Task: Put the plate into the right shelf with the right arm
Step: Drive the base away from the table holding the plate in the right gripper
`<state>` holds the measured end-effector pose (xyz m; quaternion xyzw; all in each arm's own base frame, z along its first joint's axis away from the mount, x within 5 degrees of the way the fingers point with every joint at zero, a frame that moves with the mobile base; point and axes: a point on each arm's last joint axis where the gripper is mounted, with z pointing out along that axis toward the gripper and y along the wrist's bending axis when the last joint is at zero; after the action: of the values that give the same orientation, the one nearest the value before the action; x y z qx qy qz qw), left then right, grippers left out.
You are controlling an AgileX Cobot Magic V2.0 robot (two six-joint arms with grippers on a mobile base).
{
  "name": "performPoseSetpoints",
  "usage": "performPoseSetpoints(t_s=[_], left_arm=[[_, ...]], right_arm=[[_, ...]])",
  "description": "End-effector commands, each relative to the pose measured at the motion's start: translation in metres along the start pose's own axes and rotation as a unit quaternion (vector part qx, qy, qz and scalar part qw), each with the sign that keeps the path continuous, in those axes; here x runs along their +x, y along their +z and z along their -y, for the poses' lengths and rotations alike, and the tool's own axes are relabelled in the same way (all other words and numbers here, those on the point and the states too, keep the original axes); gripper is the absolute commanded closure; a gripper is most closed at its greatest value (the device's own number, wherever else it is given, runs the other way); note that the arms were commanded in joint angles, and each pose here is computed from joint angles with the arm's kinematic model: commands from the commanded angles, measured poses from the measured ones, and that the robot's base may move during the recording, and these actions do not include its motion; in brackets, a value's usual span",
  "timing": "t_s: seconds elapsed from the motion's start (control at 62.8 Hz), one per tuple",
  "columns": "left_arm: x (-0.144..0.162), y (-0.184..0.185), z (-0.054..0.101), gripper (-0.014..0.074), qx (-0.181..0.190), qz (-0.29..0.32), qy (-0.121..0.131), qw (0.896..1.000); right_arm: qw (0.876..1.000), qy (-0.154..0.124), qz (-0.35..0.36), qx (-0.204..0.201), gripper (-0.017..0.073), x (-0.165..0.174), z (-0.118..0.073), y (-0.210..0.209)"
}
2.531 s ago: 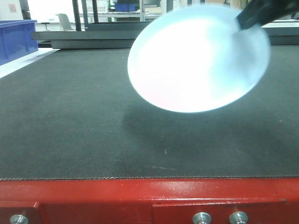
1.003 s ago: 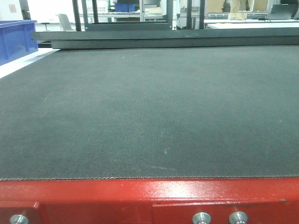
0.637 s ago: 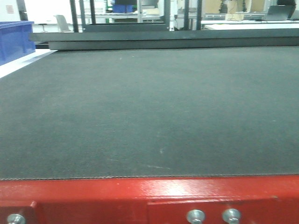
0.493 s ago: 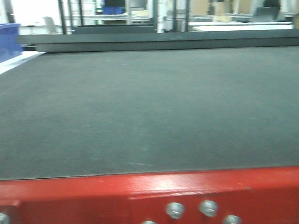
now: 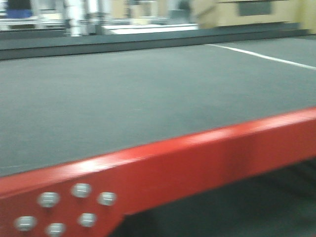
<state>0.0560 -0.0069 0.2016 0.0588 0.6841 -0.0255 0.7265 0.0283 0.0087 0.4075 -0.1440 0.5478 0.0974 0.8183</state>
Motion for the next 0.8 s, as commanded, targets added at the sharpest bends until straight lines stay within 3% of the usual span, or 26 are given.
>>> performPoseSetpoints(t_s=[0.0,0.78], left_arm=[[-0.0066,-0.0011,-0.0015,0.064,-0.007,0.046,-0.003,0.999],[-0.0066,-0.0011,-0.0015,0.064,-0.007,0.046,-0.003,0.999]], right_arm=[[0.999,-0.01,0.049,-0.002,0.0505,-0.0152,0.0004,0.0016],[0.999,-0.01,0.049,-0.002,0.0505,-0.0152,0.0004,0.0016]])
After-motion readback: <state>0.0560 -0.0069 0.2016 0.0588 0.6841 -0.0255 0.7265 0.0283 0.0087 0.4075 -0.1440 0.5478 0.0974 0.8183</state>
